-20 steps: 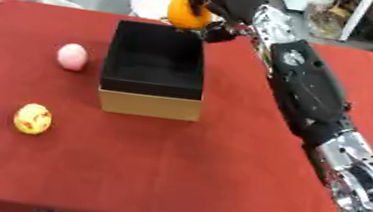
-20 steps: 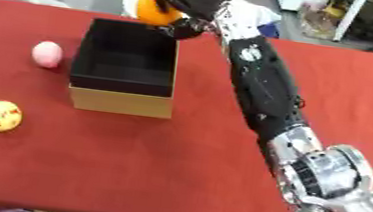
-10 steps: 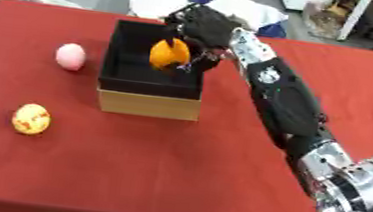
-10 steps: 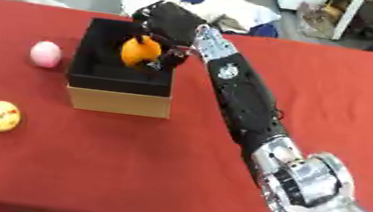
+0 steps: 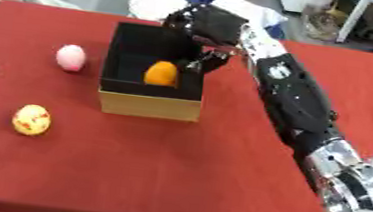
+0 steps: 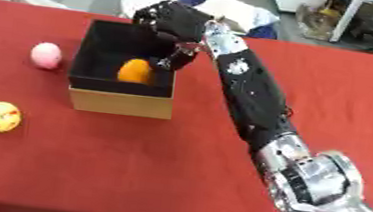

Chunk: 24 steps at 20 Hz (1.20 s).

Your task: Pick up objects on the table and place them in the box.

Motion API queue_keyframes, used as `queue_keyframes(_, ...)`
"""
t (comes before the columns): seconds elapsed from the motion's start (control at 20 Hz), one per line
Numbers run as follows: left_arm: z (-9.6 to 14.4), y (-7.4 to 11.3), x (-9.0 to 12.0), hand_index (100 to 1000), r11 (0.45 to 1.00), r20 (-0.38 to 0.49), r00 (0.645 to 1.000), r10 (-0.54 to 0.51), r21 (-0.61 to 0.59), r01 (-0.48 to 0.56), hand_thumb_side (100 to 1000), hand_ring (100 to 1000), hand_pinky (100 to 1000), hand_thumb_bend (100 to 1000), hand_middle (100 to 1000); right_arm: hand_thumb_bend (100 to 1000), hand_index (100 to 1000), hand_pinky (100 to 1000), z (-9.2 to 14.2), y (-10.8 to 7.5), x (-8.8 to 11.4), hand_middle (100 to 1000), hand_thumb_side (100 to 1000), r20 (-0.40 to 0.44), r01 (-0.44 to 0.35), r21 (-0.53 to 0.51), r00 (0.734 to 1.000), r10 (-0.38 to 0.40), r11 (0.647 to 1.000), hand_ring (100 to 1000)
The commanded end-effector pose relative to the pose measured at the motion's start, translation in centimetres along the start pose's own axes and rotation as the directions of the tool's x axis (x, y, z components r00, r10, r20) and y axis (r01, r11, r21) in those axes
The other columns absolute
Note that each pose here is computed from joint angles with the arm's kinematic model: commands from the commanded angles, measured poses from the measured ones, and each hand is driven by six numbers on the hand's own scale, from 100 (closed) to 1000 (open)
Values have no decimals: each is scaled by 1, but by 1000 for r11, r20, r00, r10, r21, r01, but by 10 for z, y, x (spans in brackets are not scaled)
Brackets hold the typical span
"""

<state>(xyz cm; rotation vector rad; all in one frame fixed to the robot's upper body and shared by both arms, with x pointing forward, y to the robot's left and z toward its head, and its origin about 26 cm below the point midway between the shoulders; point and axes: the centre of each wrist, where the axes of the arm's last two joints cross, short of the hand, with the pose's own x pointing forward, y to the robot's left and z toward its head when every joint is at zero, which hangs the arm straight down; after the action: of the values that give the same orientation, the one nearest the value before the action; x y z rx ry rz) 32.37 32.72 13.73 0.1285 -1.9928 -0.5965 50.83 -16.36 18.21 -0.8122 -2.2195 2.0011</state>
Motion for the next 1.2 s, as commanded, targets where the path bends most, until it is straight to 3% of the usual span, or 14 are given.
queue_keyframes(0.05,1,17,7,703,996,6,996,-84,-8,84,794,507,665,100,581,371,751,679,13,-39,-23,743,100,-24,-24,-120,999,21,993,720)
queue_keyframes(0.15,4,23,6,704,991,-2,991,-131,-19,131,797,509,664,100,582,321,749,689,22,-51,-29,738,100,-33,-3,-175,999,-3,985,718)
queue_keyframes(0.2,5,27,6,705,987,-4,987,-160,-23,160,795,511,663,100,583,237,747,689,27,-58,-32,732,100,-35,7,-197,999,-14,980,713)
queue_keyframes(0.5,14,48,6,707,946,-21,947,-320,-54,319,796,516,658,100,585,279,731,693,68,-85,-40,700,100,-32,65,-229,997,-74,971,690)
queue_keyframes(0.65,19,58,4,709,916,-34,917,-397,-86,393,798,519,655,100,587,204,737,694,88,-86,-40,701,100,-35,110,-200,992,-119,974,685)
queue_keyframes(0.9,23,73,2,728,820,-30,832,-554,-191,540,784,534,651,100,598,109,739,693,123,-82,-42,687,100,-66,181,-170,979,-194,969,665)
queue_keyframes(1.2,14,86,1,768,670,9,713,-702,-332,664,784,581,659,100,636,100,736,692,151,-75,-43,669,100,-99,241,-175,960,-261,955,644)
